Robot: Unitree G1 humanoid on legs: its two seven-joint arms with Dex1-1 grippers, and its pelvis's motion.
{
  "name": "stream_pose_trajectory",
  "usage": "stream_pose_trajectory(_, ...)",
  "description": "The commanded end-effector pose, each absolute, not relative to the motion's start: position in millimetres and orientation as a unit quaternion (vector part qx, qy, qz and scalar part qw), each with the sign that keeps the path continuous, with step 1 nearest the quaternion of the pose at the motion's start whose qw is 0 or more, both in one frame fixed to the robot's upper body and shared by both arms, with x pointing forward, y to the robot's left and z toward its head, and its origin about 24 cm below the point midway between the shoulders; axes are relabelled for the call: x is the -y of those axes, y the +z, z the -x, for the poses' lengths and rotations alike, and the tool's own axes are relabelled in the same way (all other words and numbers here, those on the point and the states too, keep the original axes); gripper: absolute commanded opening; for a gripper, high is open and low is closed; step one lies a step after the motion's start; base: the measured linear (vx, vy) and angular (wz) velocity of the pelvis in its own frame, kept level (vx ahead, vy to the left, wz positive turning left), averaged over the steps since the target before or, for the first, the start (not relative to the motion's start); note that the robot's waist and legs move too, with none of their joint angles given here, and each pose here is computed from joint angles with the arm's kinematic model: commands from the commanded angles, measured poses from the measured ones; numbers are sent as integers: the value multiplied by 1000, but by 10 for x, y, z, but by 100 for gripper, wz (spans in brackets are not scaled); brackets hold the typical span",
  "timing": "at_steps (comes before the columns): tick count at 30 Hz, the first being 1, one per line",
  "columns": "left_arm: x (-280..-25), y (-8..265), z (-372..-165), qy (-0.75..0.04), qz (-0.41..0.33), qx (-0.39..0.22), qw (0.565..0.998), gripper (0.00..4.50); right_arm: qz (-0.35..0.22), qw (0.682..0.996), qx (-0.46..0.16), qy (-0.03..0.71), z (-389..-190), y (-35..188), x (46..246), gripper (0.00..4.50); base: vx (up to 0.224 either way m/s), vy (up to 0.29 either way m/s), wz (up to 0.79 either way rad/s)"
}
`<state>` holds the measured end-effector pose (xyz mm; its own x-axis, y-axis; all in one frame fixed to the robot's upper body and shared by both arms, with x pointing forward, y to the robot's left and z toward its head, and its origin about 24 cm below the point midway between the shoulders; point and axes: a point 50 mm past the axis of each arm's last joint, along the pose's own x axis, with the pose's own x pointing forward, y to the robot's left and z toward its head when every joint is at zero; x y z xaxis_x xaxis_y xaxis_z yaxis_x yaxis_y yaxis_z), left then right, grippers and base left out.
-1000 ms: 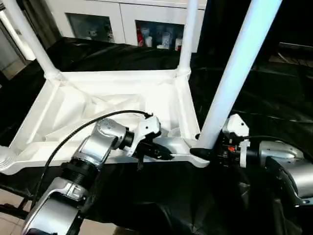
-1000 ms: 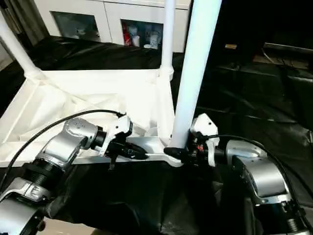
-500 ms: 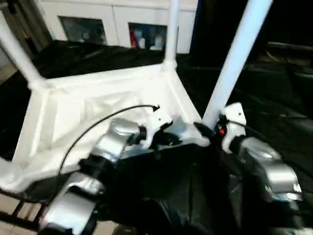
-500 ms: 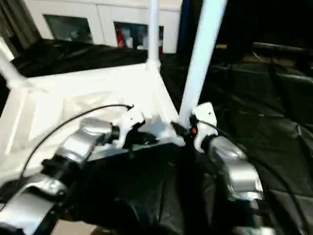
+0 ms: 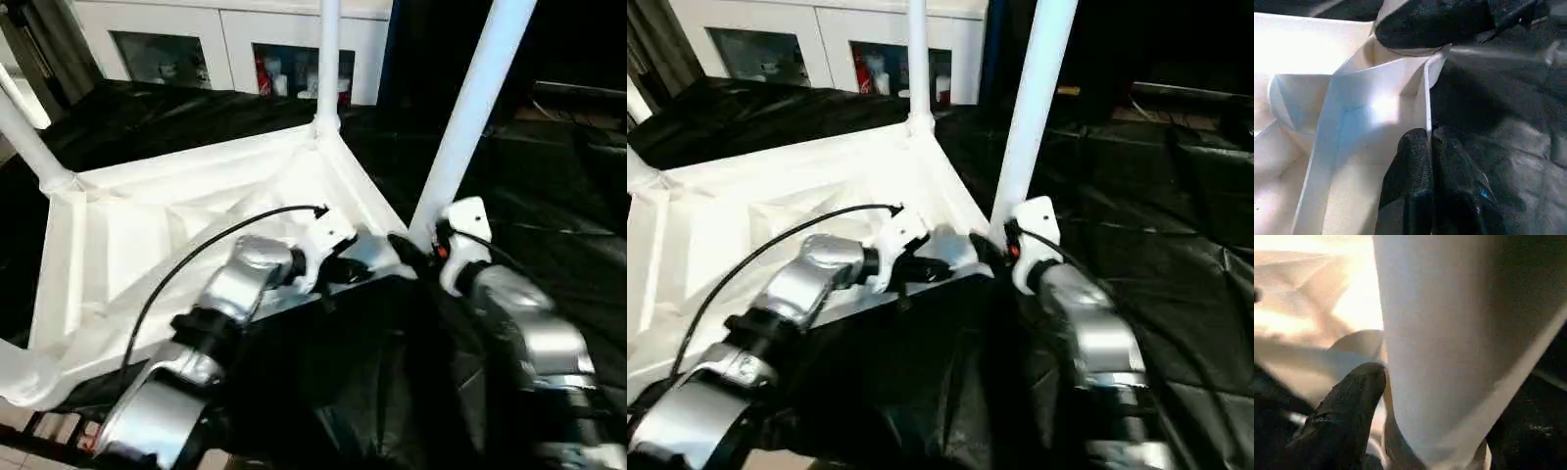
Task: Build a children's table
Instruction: Rotate leg to tighten
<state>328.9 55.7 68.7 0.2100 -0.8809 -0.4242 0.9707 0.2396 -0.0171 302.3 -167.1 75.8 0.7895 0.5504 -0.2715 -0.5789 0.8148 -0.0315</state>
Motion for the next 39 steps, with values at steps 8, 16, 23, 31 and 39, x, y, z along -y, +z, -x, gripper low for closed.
stream_pose_trajectory(8, -476, 853, -3007, -742, -130, -131, 645, 0, 81, 819, -180, 539, -2636, 685, 1495, 303, 0, 0, 0)
stream_pose_trajectory(16, -567, 863, -2977, -753, -130, -142, 629, 0, 76, 798, -185, 568, -2601, 713, 1521, 249, 0, 0, 0)
stream_pose_trajectory(23, -553, 853, -3010, -739, -135, -144, 644, 0, 62, 795, -187, 573, -2563, 690, 1475, 211, 0, 0, 0)
stream_pose_trajectory(31, -324, 923, -3316, -622, -116, -132, 763, 0, 24, 919, -192, 345, -2933, 479, 1429, 203, 0, 0, 0)
stream_pose_trajectory(39, -124, 977, -3405, -576, -96, -119, 803, 0, -19, 956, -196, 216, -3080, 355, 1240, 256, 0, 0, 0)
